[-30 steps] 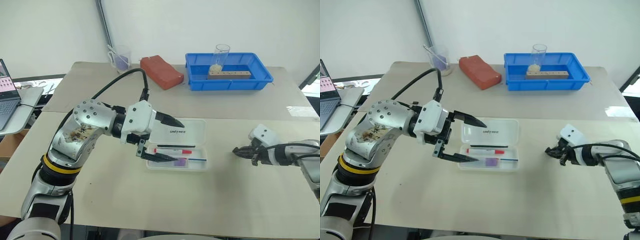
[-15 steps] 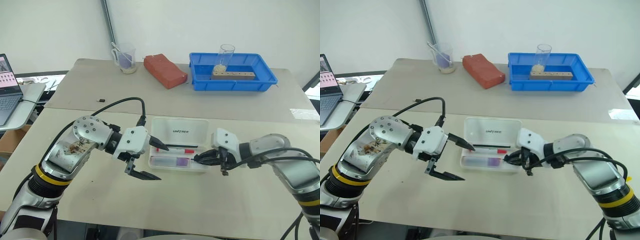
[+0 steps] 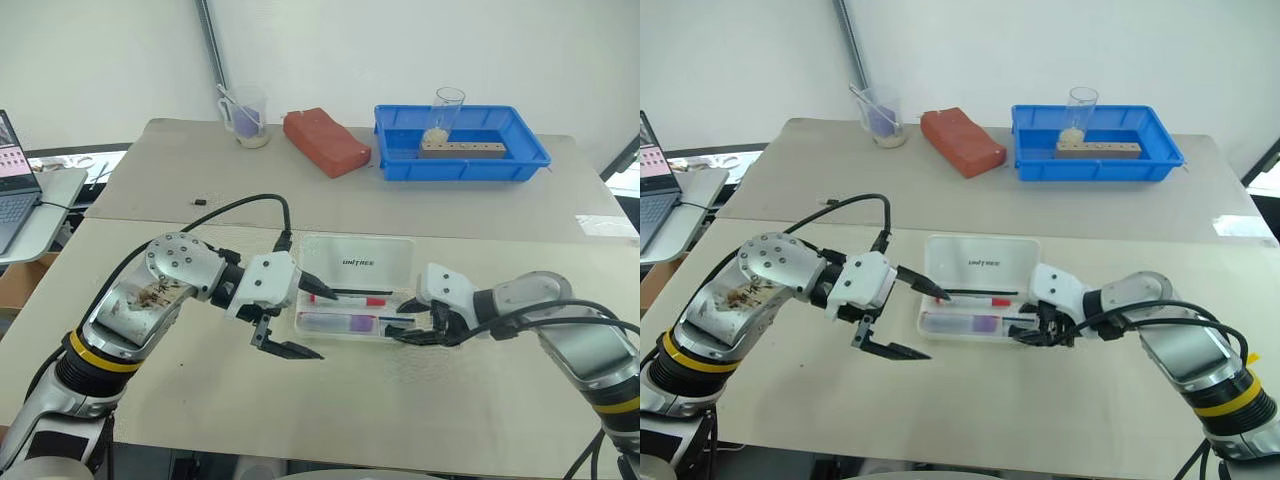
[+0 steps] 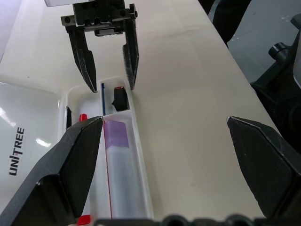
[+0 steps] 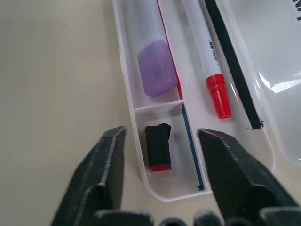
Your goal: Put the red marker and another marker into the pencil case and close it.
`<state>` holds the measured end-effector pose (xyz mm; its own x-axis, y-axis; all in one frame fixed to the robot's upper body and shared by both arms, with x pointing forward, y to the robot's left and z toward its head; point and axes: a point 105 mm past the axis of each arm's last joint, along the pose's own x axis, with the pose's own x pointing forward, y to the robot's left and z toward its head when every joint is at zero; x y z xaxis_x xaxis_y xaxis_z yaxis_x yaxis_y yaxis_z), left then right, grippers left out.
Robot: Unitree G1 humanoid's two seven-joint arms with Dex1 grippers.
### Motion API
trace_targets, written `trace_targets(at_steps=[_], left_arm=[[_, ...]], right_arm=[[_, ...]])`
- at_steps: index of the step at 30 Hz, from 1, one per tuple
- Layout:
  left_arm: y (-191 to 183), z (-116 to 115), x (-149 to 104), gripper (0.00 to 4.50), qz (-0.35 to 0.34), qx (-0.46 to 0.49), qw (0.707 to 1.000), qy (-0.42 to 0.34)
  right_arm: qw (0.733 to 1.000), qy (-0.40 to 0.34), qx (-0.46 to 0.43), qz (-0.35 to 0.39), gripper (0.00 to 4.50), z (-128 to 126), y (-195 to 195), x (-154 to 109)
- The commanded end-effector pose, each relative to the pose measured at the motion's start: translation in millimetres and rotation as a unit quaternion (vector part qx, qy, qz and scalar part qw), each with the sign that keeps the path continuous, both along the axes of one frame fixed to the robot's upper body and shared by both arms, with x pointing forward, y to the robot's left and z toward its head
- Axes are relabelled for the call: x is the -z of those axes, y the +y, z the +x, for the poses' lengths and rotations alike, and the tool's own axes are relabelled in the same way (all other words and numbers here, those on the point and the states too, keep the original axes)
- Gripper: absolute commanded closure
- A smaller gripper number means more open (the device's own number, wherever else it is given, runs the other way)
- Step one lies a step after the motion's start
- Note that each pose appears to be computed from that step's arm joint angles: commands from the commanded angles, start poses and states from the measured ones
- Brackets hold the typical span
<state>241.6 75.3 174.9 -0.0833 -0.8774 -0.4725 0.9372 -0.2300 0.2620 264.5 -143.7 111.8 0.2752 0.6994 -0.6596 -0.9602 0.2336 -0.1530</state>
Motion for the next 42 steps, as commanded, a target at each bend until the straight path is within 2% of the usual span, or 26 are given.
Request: trace_targets(at_steps=[1,2,4,6,7,11,14,15,21,24,29,35,40,42], left_arm=[[5.6,15.7,-18.0,0.0,-0.015,-0.041,0.999,-0.017],[6.9,21.1,-20.6,0.0,-0.021,-0.054,0.998,-0.017],[11.7,58.3,-32.5,0.0,-0.063,-0.144,0.987,-0.026],[16.1,96.9,-41.1,0.55,-0.123,-0.234,0.964,-0.037],[17.3,108.4,-42.3,0.81,-0.143,-0.259,0.955,-0.038],[27.5,154.3,-34.4,2.76,-0.186,-0.368,0.911,-0.024],[30.3,169.8,-13.5,4.19,-0.166,-0.394,0.904,-0.012],[29.6,171.7,-7.6,4.46,-0.158,-0.395,0.905,-0.004],[27.1,176.6,18.9,4.46,-0.097,-0.401,0.91,0.031],[22.9,167.7,26.7,4.46,-0.08,-0.373,0.921,0.08],[15.6,150.3,23.6,4.46,-0.089,-0.313,0.937,0.127],[13.0,117.5,15.5,4.46,-0.083,-0.228,0.956,0.162],[13.8,75.2,21.0,4.46,-0.034,-0.134,0.976,0.168],[13.3,60.0,31.1,4.46,0.002,-0.104,0.983,0.151]], right_arm=[[0.998,-0.048,0.019,0.036,0.16,7.5,-0.6,-32.1],[0.997,-0.051,0.025,0.047,0.07,7.4,-0.5,-36.5],[0.992,-0.069,0.045,0.097,0.07,7.5,3.7,-58.0],[0.985,-0.085,0.057,0.135,0.0,5.4,12.0,-74.1],[0.983,-0.092,0.061,0.144,0.0,5.0,15.7,-78.6],[0.975,-0.118,0.075,0.175,0.0,6.3,29.5,-98.5],[0.97,-0.138,0.085,0.179,0.0,9.4,32.7,-107.5],[0.969,-0.142,0.088,0.179,0.0,9.9,32.7,-109.6],[0.965,-0.16,0.083,0.189,0.0,4.8,36.2,-123.2],[0.963,-0.17,0.08,0.195,0.0,2.9,38.8,-130.9],[0.958,-0.182,0.098,0.201,0.0,7.0,36.9,-136.5],[0.959,-0.176,0.109,0.196,0.0,8.1,30.1,-132.2],[0.965,-0.161,0.1,0.181,0.0,7.0,25.1,-126.2],[0.969,-0.149,0.094,0.174,0.0,4.2,24.0,-121.3]])
